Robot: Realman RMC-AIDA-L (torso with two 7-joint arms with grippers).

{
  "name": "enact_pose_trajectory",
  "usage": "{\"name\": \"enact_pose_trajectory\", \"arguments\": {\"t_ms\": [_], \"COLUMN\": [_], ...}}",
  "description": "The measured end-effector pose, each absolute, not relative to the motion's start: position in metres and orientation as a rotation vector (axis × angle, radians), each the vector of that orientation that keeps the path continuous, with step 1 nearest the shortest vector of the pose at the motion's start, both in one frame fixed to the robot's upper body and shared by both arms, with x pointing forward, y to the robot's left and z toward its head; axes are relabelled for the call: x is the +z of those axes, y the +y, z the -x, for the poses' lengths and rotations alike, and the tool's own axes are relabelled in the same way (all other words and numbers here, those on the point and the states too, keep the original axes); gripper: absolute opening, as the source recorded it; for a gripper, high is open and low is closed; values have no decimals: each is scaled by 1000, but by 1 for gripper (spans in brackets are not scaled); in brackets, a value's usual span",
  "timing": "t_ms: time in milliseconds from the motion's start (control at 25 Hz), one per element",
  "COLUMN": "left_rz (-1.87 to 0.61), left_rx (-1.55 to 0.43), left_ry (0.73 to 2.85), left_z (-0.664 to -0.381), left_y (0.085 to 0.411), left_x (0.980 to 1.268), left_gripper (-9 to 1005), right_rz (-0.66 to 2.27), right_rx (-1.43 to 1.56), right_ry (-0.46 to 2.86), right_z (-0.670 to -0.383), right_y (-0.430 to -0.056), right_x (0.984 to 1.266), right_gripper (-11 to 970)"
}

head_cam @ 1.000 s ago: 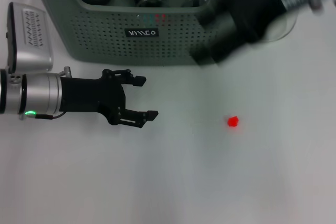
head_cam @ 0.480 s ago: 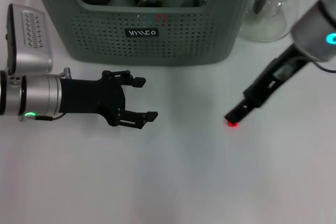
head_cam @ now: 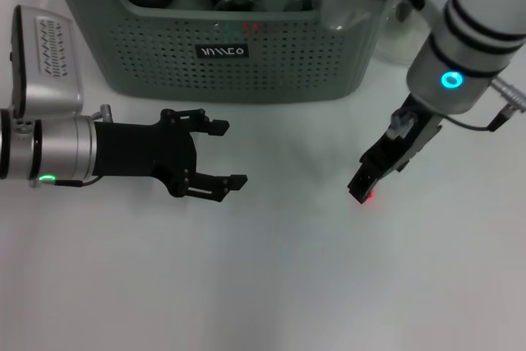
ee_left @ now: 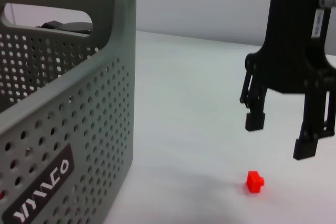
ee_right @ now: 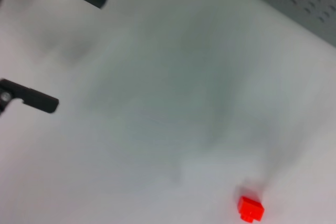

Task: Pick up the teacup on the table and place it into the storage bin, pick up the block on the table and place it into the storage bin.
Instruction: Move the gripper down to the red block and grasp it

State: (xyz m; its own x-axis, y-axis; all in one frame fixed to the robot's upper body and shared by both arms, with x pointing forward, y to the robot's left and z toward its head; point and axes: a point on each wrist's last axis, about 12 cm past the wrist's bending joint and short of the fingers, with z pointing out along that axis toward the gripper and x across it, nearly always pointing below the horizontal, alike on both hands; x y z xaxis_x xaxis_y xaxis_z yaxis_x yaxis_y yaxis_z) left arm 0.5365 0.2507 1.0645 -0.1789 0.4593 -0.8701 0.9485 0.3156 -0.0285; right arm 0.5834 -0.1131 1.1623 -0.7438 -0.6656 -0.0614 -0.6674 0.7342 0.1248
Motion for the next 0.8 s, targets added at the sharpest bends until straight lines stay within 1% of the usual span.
{"name": "enact_pose_trajectory", "arguments": {"t_ms": [360, 640, 800], "left_rz": [-1269, -1266, -1263], "left_rx": [-763, -762, -763], "left_ry": [1775, 1774, 1776], "left_z": [-537, -538, -538], "left_y": [251, 250, 249], "left_x": [1065, 1065, 1065], "left_gripper": [889, 888, 888], "right_rz": [1079, 1077, 1105], "right_rx": [173, 183, 168], "right_ry": [2910, 2889, 2881], "right_z": [-589, -590, -588], "right_y": [-109, -106, -104], "right_x": [1138, 1124, 1120], "right_gripper": [774, 770, 768]}}
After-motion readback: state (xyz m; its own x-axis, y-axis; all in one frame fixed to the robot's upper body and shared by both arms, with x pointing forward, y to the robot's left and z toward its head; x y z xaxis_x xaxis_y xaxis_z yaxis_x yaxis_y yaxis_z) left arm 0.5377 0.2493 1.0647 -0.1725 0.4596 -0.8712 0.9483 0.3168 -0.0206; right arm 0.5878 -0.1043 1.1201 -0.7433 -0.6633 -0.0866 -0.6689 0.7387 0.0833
